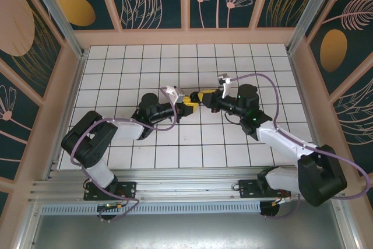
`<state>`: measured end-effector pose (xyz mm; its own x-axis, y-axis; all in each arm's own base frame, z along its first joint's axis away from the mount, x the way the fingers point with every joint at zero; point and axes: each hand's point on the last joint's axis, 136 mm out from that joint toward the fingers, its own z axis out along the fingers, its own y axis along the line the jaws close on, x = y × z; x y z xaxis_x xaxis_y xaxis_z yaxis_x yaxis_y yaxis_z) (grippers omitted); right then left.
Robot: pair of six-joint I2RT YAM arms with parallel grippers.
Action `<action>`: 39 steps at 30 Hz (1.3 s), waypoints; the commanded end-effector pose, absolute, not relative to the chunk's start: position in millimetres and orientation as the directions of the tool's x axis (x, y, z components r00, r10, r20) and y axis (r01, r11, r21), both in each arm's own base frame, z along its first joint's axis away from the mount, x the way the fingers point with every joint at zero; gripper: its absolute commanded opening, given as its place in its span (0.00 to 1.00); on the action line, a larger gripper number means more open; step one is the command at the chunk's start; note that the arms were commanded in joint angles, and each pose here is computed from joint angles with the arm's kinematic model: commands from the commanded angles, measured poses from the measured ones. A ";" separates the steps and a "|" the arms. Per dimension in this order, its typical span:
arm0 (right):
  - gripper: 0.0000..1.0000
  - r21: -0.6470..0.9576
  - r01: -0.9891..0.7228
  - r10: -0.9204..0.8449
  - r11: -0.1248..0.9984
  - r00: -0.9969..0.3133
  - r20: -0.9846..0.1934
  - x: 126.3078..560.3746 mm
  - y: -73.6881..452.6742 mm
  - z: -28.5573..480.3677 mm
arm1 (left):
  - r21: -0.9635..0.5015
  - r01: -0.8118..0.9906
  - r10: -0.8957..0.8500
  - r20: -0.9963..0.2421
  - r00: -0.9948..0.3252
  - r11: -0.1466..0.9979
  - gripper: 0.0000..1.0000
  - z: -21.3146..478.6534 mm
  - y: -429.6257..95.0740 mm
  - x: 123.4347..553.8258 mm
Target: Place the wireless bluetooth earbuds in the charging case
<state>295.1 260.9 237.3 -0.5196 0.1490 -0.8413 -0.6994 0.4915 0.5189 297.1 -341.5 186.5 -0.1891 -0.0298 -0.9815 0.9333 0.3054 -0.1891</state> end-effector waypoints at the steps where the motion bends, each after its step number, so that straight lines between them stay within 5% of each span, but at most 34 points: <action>1: 0.17 0.466 -0.735 0.144 0.492 -0.459 -0.877 299.1 265.1 253.4 | -0.157 0.950 -0.065 -0.987 -0.145 0.268 0.12 207.1 -346.1 293.6; 14: 0.17 0.431 -0.704 0.092 0.564 -0.466 -0.880 303.3 256.9 235.6 | -0.136 0.963 -0.086 -0.989 -0.119 0.234 0.12 221.6 -346.9 287.5; 39: 0.21 0.402 -0.767 -0.029 0.500 -0.478 -0.878 287.0 263.6 224.8 | -0.106 0.982 -0.093 -0.991 -0.092 0.156 0.13 236.1 -349.6 273.7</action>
